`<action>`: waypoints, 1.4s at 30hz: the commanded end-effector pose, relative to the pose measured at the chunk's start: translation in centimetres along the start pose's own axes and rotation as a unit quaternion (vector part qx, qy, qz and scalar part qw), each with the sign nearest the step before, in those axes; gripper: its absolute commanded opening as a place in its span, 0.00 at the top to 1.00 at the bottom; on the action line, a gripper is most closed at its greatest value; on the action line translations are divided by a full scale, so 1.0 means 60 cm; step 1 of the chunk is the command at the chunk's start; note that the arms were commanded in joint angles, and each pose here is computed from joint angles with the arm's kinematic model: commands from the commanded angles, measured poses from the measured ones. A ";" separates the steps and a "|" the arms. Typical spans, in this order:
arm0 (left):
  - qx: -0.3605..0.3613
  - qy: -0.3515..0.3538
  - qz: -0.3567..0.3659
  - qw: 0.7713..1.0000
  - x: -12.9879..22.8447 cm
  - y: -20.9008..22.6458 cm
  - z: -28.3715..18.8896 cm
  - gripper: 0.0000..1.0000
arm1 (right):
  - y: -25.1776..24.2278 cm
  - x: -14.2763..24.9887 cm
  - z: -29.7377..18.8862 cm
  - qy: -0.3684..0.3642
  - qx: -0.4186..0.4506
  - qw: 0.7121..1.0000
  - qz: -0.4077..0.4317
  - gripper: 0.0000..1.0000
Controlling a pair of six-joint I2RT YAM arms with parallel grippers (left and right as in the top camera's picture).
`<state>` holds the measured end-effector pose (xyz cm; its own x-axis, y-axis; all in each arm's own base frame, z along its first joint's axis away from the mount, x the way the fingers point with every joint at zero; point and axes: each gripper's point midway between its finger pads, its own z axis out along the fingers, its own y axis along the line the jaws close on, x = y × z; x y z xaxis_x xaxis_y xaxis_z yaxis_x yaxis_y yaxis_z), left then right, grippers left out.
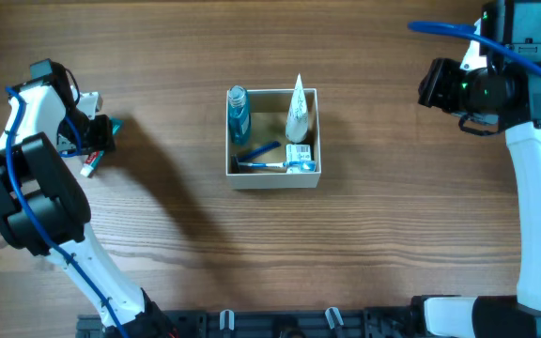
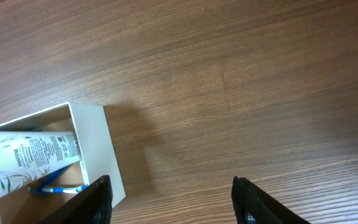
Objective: Pack container
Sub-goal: 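Move the left gripper to the Colgate toothpaste tube and grasp it, then carry the Colgate tube into the box and release it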
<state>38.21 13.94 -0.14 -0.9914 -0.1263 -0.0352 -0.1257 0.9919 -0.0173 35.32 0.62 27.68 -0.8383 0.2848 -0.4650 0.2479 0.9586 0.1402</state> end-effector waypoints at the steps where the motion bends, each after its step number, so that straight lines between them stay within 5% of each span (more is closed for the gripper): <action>1: 0.018 0.010 0.004 1.000 0.005 -0.012 0.017 0.50 | -0.007 -0.003 -0.010 -0.010 0.008 1.000 -0.008 0.37; 13: 0.025 0.021 0.000 0.999 0.012 -0.016 0.032 0.70 | -0.007 -0.003 -0.010 -0.010 0.008 1.000 -0.008 0.37; 16: 0.025 0.021 0.000 0.999 0.012 -0.016 0.032 0.81 | -0.007 -0.003 -0.010 -0.010 0.008 1.000 -0.008 0.37; 30: 0.021 0.006 -0.029 0.999 -0.003 -0.014 0.016 0.96 | -0.008 -0.003 -0.010 -0.011 0.009 1.000 -0.008 0.37; 42: 0.047 -0.150 -0.019 0.987 -0.073 -0.079 -0.195 0.96 | -0.007 -0.003 -0.010 -0.011 0.008 1.000 -0.008 0.37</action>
<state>40.11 12.52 3.63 -0.9713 -0.2044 -0.1220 -0.1977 0.9781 -0.0647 35.31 0.62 27.67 -0.8387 0.2844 -0.4644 0.2477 0.9587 0.1398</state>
